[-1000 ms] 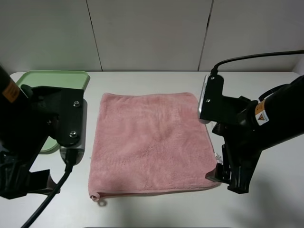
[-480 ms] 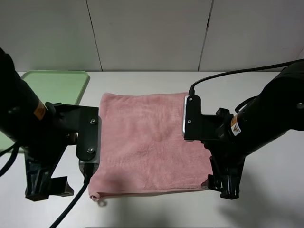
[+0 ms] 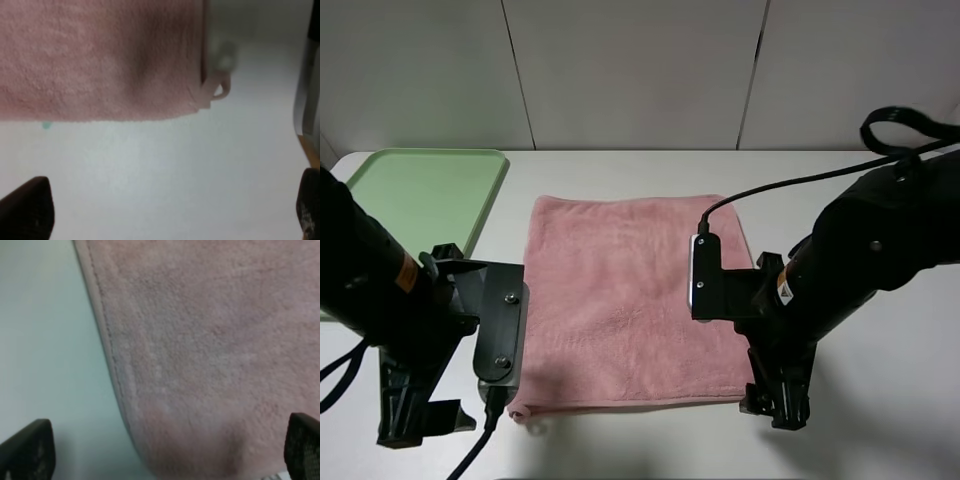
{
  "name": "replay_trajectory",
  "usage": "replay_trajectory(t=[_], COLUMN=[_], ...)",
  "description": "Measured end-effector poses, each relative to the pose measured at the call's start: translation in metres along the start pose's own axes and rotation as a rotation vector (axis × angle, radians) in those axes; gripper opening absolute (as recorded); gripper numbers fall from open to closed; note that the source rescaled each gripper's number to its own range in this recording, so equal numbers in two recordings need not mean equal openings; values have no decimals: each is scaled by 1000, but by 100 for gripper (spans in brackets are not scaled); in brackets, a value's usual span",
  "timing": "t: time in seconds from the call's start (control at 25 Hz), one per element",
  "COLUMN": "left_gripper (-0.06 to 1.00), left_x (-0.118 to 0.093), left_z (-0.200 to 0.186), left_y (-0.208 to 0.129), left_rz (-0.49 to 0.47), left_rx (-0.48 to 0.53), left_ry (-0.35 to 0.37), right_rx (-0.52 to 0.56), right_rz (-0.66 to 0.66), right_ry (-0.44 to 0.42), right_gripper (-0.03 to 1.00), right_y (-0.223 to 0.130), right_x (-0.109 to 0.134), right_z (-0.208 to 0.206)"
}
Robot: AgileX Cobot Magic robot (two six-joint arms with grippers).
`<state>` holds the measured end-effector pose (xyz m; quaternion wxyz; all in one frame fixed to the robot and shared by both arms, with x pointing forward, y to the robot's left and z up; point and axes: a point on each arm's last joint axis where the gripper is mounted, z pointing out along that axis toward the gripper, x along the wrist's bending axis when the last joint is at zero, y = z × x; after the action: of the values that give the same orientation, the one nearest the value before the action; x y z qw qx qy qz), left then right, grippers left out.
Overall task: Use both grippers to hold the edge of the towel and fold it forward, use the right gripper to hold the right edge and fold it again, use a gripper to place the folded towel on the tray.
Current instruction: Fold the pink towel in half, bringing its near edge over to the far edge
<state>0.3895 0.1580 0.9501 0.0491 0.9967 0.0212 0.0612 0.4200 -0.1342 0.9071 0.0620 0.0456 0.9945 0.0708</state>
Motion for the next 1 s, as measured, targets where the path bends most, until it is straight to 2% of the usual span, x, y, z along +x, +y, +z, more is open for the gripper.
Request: replay_trajectory(t=[0.36, 0.84, 1.0], left_gripper=[97, 97, 97], left_x=[-6, -3, -3], left_z=[12, 15, 24], left_y=[-6, -2, -2], left_rz=[34, 42, 42], left_rx=[-29, -94, -71], left_ry=[25, 86, 62], right_rx=[73, 91, 91], right_rz=[-23, -43, -43], right_ry=[62, 75, 75], right_gripper=[100, 100, 100], right_y=[-3, -4, -4], right_x=[2, 2, 2], right_z=[30, 44, 44])
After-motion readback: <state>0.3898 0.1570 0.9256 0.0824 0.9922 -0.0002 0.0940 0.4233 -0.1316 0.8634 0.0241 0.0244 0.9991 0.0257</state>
